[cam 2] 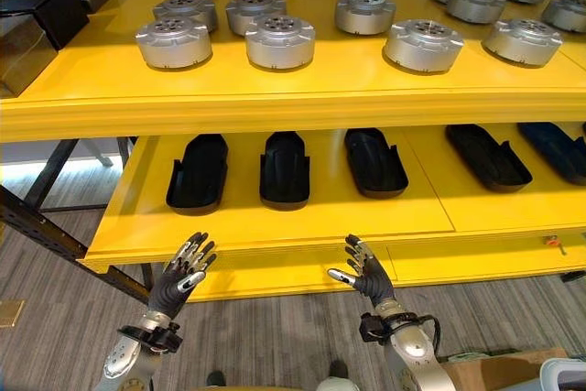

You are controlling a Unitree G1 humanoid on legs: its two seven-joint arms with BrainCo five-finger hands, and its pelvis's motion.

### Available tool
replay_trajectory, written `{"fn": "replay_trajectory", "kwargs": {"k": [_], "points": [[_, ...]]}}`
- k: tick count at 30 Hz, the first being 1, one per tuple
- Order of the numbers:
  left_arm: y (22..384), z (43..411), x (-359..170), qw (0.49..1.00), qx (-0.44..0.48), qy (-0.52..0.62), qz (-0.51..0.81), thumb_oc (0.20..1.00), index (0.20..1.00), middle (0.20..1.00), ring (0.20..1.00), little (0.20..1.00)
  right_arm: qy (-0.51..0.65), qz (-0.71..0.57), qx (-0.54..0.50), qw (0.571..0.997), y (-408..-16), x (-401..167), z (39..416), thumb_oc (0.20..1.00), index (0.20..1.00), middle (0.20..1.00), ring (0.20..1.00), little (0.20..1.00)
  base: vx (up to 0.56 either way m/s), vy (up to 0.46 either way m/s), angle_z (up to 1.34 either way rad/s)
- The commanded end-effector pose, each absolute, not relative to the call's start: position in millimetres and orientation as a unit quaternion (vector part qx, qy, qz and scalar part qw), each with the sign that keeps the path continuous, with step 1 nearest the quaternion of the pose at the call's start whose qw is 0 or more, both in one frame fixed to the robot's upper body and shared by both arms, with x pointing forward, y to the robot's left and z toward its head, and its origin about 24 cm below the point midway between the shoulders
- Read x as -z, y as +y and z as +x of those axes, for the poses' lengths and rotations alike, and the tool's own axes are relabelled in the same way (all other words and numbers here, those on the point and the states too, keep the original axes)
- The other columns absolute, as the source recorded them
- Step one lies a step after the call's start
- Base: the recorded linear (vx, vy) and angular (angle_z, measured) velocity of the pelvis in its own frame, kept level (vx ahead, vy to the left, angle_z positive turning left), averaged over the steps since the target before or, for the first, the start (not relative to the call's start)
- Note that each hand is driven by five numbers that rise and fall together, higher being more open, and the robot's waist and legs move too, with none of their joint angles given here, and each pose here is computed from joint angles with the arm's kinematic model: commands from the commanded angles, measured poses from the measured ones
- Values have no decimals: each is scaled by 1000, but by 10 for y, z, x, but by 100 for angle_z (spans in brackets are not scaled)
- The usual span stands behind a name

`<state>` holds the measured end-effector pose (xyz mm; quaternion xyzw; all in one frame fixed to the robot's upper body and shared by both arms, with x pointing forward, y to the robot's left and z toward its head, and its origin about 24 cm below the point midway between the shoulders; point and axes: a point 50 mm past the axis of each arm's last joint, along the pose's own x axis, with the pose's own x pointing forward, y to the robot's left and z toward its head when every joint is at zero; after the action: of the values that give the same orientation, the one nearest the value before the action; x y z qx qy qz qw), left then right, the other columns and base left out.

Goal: Move parts from the plastic box to the shelf.

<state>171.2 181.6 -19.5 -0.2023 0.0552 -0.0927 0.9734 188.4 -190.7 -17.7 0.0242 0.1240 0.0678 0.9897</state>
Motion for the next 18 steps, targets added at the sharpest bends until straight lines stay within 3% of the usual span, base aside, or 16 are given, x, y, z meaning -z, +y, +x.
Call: {"fn": "replay_trajectory", "kwargs": {"k": [1, 18], "points": [[1917, 1828, 25, 976, 106, 9, -191, 1000, 1000, 1000, 1000, 1000, 16, 39, -79, 996, -1876, -195, 2106, 1000, 1000, 1000, 1000, 1000, 0, 0, 0], [1924, 1820, -65, 977, 95, -13, -191, 1000, 1000, 1000, 1000, 1000, 34, 76, -68, 994, -1875, -127, 2042, 1000, 1000, 1000, 1000, 1000, 2, 0, 0]]}}
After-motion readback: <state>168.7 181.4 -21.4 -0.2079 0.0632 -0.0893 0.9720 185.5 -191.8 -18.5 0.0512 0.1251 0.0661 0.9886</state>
